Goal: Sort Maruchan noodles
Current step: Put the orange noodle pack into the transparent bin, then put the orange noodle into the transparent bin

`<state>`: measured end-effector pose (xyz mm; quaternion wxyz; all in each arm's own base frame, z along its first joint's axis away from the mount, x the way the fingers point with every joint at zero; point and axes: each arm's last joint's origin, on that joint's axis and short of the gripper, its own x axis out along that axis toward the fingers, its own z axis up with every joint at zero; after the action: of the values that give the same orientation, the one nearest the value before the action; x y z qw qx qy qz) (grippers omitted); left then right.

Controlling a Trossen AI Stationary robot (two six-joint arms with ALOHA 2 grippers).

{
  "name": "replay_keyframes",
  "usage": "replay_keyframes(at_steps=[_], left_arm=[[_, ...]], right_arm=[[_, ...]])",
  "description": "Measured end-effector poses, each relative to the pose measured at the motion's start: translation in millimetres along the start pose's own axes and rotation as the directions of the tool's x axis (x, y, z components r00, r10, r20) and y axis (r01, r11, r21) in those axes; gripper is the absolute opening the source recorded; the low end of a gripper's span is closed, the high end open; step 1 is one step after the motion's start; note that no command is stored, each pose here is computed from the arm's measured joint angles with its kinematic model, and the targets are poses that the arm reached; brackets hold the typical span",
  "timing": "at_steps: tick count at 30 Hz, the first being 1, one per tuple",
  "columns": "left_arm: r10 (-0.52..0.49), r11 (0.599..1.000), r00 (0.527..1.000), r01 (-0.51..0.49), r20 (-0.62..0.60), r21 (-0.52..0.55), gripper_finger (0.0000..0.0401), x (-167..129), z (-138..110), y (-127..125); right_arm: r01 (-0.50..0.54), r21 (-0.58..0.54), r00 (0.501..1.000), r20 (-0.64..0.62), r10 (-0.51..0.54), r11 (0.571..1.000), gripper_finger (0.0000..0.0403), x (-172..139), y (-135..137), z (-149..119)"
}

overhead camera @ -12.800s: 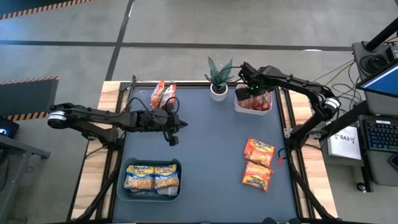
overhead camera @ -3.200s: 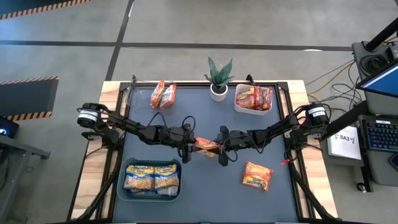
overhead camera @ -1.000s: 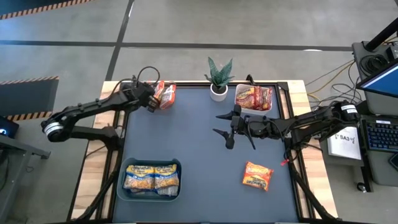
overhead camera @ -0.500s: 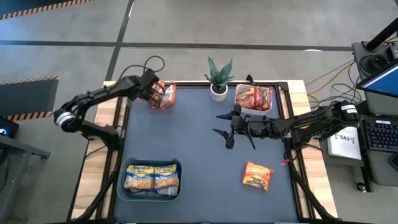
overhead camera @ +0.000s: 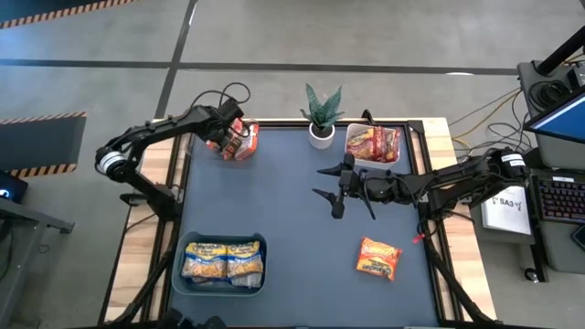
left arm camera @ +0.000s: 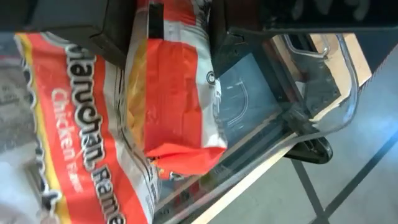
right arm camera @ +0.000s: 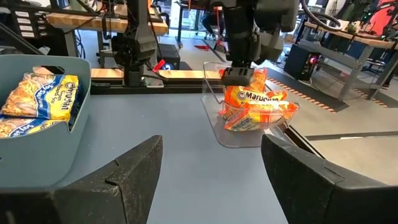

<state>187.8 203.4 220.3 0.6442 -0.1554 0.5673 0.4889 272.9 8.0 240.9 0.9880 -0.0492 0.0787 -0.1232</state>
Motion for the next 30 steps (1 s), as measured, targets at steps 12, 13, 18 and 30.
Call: replay_keyframes(at_steps=[12,13,18,30], left_arm=[[-0.007,0.999,0.996,0.010,0.085,-0.036,0.0182,-21.6,21.1,6.4],[-0.007,0.999,0.995,0.011,0.096,-0.037,0.0187,-24.7,23.5,6.9],[-0.023,0.999,0.988,0.028,0.155,-0.028,0.0198,-44.7,34.4,5.3],[-0.177,0.973,0.934,0.120,0.310,0.195,0.0198,-110.4,9.2,-44.9]], right_arm=[[-0.001,-0.003,1.000,-0.008,0.001,1.000,0.0260,-0.1,0.1,-0.9],[-0.001,-0.003,1.000,-0.008,0.001,1.000,0.0260,-0.1,0.1,-1.0],[-0.001,0.001,1.000,-0.009,0.001,1.000,0.0260,-0.1,0.1,-1.1],[-0.002,0.151,0.995,-0.102,0.018,0.988,0.0260,0.3,0.9,-6.5]])
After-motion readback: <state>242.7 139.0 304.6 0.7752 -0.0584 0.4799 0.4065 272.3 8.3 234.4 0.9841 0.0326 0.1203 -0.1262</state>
